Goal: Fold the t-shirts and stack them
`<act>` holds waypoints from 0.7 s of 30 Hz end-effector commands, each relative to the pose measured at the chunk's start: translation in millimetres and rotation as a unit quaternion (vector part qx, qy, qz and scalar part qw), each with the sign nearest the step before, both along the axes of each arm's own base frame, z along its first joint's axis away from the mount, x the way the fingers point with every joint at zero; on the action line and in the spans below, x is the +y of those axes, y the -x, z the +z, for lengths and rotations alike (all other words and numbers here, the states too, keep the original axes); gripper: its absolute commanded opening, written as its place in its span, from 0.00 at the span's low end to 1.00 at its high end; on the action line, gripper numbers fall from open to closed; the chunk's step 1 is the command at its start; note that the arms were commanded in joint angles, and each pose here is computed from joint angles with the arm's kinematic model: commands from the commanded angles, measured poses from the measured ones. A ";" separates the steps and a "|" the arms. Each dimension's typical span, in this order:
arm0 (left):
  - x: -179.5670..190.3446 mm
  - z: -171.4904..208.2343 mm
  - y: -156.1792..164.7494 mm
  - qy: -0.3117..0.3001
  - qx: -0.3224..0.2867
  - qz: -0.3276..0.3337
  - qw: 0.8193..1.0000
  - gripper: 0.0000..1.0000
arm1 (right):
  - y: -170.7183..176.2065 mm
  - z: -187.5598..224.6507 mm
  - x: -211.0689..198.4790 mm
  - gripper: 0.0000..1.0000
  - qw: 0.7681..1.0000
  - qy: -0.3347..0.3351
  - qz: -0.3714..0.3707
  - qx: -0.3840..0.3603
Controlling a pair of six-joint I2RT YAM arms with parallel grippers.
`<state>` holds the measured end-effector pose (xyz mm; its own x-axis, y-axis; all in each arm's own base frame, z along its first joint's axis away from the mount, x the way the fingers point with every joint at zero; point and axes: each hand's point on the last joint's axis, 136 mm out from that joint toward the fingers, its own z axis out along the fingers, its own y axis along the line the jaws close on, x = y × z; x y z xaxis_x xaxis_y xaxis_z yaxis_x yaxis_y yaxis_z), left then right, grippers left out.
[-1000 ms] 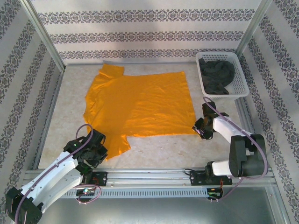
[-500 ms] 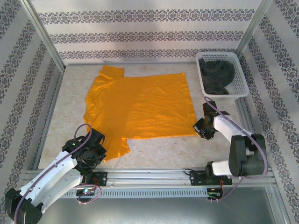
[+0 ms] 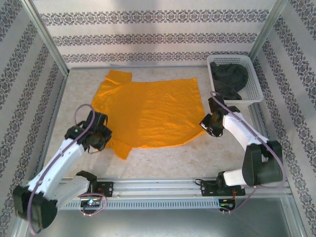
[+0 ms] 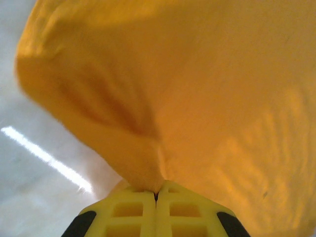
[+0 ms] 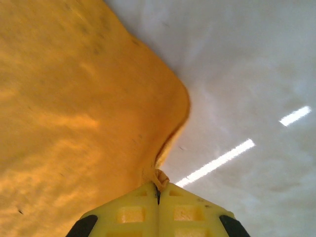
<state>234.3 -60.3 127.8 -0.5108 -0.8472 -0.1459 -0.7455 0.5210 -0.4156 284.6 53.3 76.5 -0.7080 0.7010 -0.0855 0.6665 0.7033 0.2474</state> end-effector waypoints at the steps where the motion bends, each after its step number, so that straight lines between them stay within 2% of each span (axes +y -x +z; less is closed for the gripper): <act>1: 2.9 28.8 -67.1 0.002 -0.083 -0.033 0.996 0.00 | -34.7 9.4 1.6 0.00 1.000 -0.011 -0.018 -0.017; 9: 34.6 48.3 -138.7 -0.015 -0.115 -0.033 0.993 0.00 | -91.6 11.7 -1.8 0.00 0.999 0.003 -0.042 -0.018; 21: 52.5 49.7 -194.9 -0.027 -0.137 -0.064 0.988 0.00 | -116.6 -3.1 -16.4 0.00 0.997 0.030 -0.076 0.003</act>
